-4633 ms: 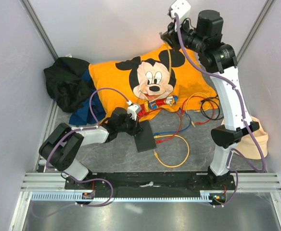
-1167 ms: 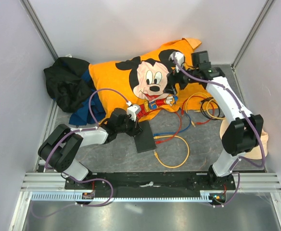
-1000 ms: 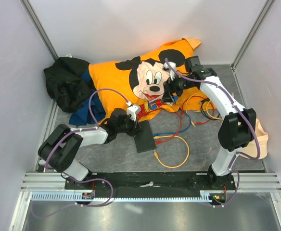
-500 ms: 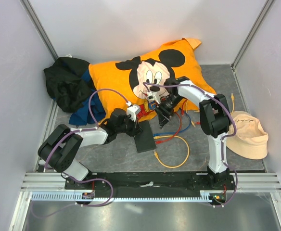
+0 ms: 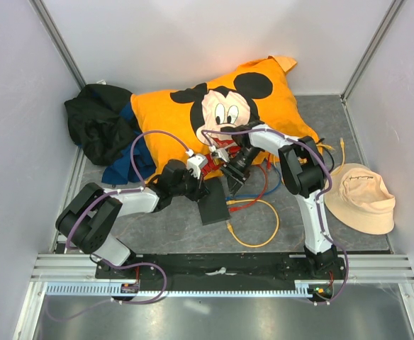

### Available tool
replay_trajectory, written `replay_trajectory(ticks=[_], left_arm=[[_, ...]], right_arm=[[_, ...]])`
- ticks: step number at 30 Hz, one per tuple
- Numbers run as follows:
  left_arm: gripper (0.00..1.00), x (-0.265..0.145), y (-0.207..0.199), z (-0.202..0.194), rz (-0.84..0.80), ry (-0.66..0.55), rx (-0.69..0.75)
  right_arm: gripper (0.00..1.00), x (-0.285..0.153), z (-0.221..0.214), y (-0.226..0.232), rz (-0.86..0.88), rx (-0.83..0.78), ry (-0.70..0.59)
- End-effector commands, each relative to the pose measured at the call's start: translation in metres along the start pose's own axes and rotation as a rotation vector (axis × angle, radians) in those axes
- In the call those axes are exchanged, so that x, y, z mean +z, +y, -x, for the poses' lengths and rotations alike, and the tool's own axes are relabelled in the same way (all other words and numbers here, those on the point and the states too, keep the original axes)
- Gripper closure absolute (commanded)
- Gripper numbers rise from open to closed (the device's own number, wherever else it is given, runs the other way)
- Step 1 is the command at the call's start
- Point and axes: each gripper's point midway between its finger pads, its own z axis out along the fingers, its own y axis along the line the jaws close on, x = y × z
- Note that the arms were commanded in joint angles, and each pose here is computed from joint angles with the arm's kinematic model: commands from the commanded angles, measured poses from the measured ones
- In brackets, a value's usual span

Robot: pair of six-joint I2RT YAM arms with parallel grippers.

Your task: Pull the plug from the switch port

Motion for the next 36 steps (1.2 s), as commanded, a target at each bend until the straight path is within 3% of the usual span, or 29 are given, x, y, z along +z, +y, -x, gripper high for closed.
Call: replay_trajectory(ticks=[1, 8, 21, 27, 36], left_arm=[[0.98, -0.013, 0.008, -0.069, 0.036, 0.224, -0.035], [0.98, -0.013, 0.008, -0.07, 0.037, 0.225, -0.035], [0.98, -0.013, 0.006, -0.07, 0.023, 0.227, -0.034], [0.98, -0.011, 0.007, -0.072, 0.024, 0.243, -0.04], [0.98, -0.01, 0.007, -0.073, 0.026, 0.25, -0.044]], right_arm=[[0.36, 0.009, 0.008, -0.001, 0.038, -0.007, -0.013], [0.37, 0.036, 0.001, -0.007, 0.041, 0.039, 0.046], [0.39, 0.06, 0.005, -0.012, 0.123, 0.113, 0.027], [0.46, 0.074, -0.003, -0.022, 0.161, 0.134, 0.056], [0.47, 0.065, -0.017, -0.028, 0.186, 0.052, 0.1]])
